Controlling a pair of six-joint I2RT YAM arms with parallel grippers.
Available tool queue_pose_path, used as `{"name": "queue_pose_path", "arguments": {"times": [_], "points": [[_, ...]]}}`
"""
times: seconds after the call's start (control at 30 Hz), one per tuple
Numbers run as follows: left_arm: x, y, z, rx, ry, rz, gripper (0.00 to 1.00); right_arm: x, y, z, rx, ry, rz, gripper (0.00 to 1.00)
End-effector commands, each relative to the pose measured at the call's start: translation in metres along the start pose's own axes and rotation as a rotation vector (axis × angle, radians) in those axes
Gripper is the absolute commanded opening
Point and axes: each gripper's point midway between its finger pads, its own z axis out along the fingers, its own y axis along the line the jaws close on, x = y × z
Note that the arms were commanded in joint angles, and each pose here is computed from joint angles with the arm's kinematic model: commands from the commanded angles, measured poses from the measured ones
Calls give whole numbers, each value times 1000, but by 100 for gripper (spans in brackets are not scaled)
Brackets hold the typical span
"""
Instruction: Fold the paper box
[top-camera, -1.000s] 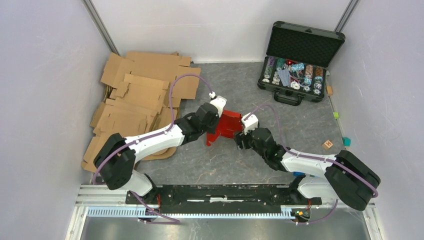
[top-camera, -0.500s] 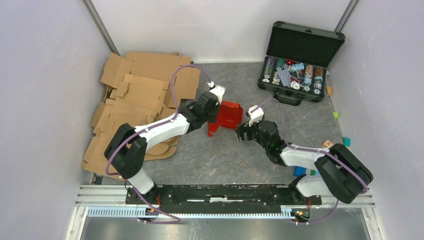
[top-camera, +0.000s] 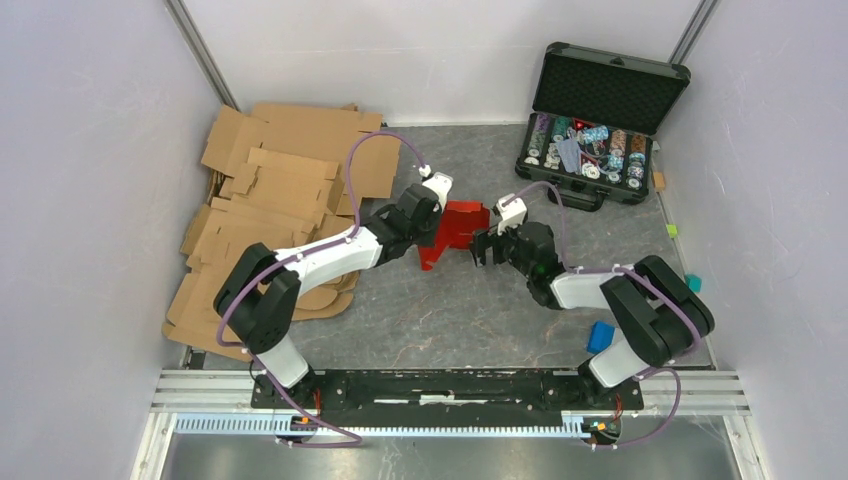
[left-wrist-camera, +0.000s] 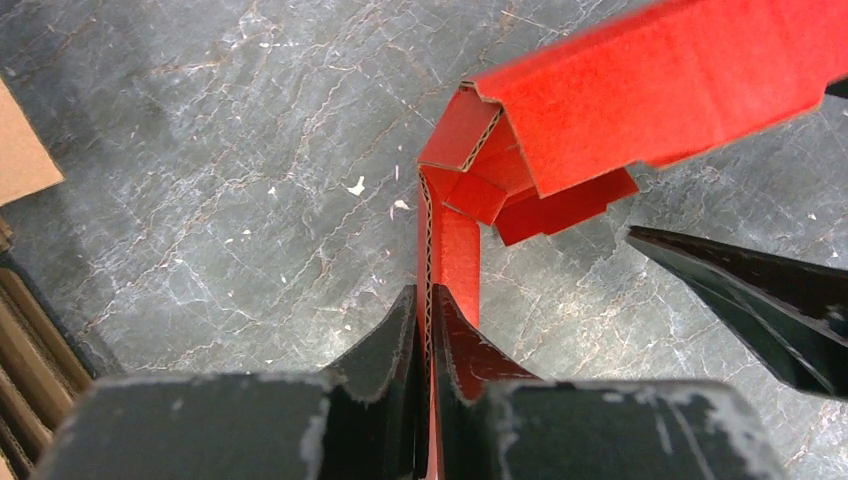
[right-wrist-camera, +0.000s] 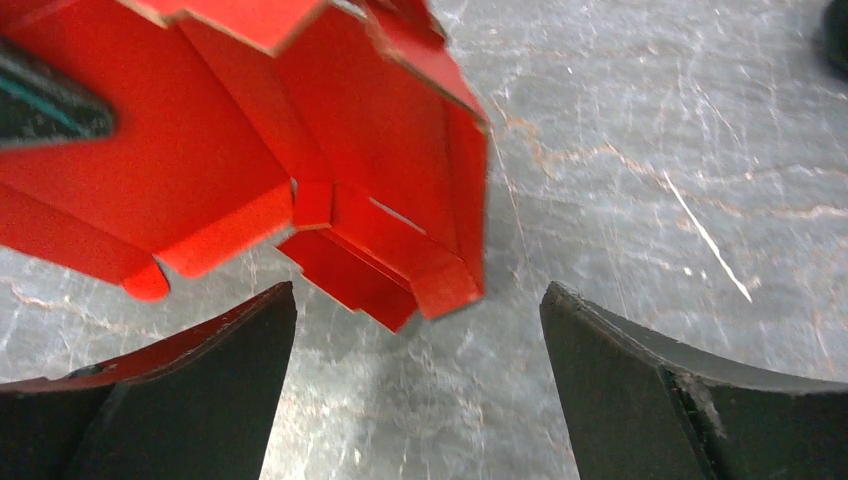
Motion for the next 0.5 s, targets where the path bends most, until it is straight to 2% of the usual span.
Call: {"name": "queue_pose_path", "arguments": {"times": [0.0, 0.2, 0.47], "points": [[5, -7, 5, 37, 42, 14, 14, -39, 13, 22, -102, -101, -16, 96], [8, -16, 7, 64, 157, 19, 13, -34, 23, 28, -159, -95, -14, 91], [1, -15, -9, 57, 200, 16, 13, -38, 26, 24, -178, -115, -3, 87]]}}
